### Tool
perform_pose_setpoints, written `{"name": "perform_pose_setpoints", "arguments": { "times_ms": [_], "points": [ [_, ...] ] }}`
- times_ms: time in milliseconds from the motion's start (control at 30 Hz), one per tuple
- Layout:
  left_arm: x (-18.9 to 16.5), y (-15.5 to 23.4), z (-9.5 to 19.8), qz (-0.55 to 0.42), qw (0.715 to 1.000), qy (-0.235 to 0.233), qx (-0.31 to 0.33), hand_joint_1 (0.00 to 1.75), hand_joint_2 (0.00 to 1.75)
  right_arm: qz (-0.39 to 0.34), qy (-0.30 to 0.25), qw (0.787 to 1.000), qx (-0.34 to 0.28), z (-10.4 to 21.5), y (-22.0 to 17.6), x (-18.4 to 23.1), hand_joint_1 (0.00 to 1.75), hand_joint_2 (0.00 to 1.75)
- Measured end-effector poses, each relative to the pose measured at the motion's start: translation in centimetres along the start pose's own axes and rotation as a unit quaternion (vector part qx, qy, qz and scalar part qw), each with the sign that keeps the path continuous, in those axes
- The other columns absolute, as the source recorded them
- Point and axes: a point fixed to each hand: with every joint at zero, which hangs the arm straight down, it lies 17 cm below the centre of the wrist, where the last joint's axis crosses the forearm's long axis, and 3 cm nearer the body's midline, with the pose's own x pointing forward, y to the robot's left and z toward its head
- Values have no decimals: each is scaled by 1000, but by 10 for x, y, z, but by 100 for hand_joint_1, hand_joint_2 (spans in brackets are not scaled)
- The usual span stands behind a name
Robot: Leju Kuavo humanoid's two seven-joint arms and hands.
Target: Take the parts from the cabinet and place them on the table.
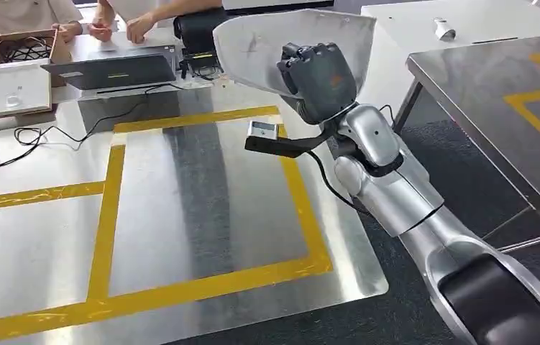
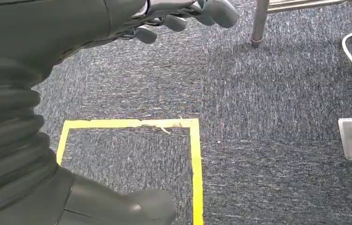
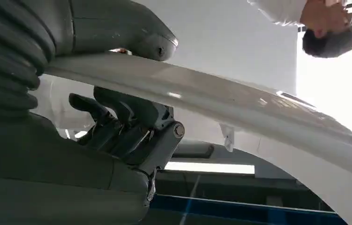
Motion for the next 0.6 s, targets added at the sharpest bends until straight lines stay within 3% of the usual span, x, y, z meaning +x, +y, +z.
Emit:
{"name": "perform_pose_setpoints", "arguments": {
  "times_ms": [300,600],
  "points": [
    [12,-15,3,-6,999,-25,-29,0,175,-34,-14,999,3,-27,8,29,175,175],
    [21,-38,9,-16,998,-34,-60,0,175,-54,-52,996,46,-67,30,95,175,175]
  ]
}}
